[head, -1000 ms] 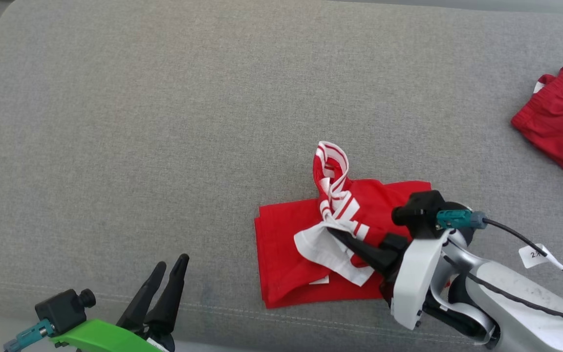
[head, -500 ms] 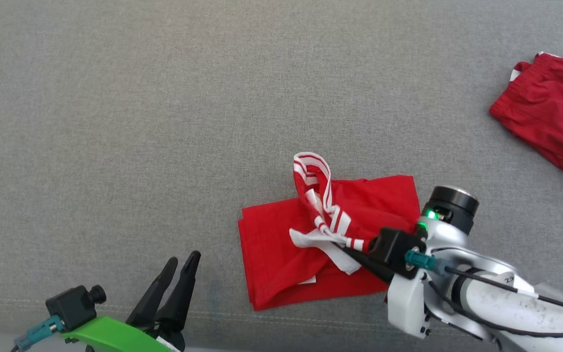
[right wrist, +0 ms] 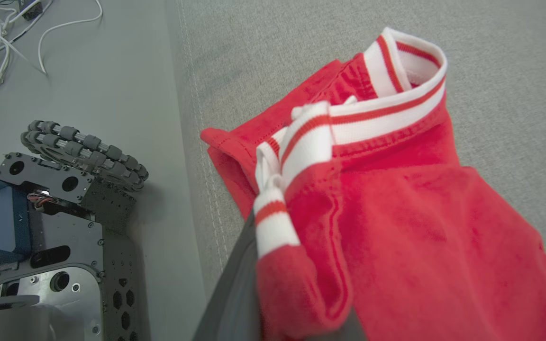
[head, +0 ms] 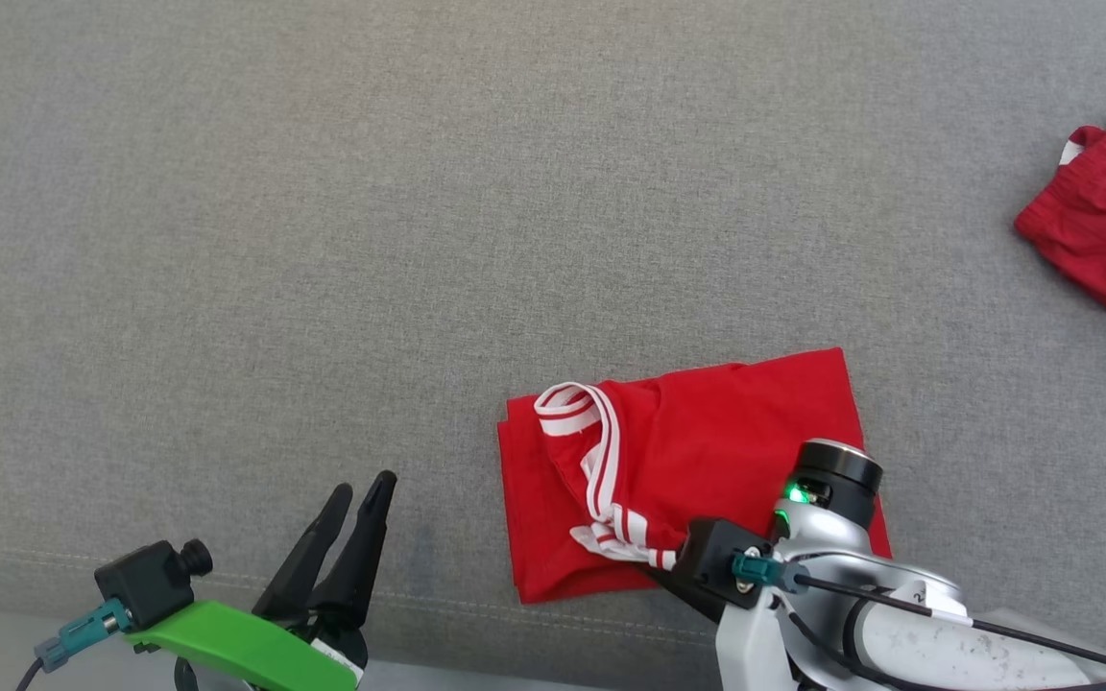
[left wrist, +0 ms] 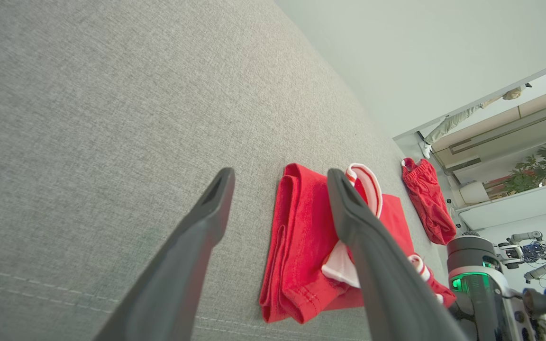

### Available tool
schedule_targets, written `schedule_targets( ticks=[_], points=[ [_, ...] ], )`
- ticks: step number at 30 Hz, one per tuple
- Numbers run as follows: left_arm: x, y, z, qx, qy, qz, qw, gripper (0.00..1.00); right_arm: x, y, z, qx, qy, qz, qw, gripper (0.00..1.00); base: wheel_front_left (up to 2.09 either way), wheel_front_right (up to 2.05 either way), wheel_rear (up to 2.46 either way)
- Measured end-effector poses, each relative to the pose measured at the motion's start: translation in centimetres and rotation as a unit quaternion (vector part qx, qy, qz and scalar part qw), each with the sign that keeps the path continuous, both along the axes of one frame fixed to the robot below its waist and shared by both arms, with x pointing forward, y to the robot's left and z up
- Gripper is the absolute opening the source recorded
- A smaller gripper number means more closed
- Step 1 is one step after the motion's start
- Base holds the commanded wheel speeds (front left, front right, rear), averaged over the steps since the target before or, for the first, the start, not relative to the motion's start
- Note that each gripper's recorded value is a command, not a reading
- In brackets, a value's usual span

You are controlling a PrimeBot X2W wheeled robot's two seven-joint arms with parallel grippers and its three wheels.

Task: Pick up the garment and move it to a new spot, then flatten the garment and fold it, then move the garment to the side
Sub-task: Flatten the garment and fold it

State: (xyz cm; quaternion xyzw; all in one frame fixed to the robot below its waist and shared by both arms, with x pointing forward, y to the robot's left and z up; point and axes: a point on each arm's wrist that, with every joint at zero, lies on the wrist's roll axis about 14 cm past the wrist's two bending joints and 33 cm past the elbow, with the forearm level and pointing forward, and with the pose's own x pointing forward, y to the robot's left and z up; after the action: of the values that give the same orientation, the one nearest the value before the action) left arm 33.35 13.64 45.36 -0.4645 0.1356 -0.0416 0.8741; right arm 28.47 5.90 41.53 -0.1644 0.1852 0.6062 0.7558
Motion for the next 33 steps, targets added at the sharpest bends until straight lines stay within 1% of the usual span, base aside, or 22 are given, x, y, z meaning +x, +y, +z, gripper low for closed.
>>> schedule_targets(
  ticks=[8, 12, 23, 33],
  points=[
    [-0.1, 0.1, 0.0, -0.001, -0.002, 0.003, 1.0, 1.0, -0.6, 0.3, -0.5, -0.007, 0.004, 0.008, 1.0, 0.0, 0.0, 0.0, 0.0],
    [-0.2, 0.1, -0.1, 0.0, -0.002, 0.003, 1.0, 1.0, -0.9, 0.5, -0.6, -0.014, -0.008, 0.016, 1.0, 0.0, 0.0, 0.0, 0.0],
    [-0.4, -0.1, 0.1, -0.003, -0.007, 0.0, 1.0, 1.0, -2.0, 1.9, -0.2, -0.009, -0.016, 0.045, 0.999, 0.0, 0.0, 0.0, 0.0],
    [-0.7, -0.5, 0.0, -0.009, -0.006, 0.0, 1.0, 1.0, -1.1, 2.3, -0.9, -0.026, -0.029, 0.049, 0.998, 0.0, 0.0, 0.0, 0.0]
  ],
)
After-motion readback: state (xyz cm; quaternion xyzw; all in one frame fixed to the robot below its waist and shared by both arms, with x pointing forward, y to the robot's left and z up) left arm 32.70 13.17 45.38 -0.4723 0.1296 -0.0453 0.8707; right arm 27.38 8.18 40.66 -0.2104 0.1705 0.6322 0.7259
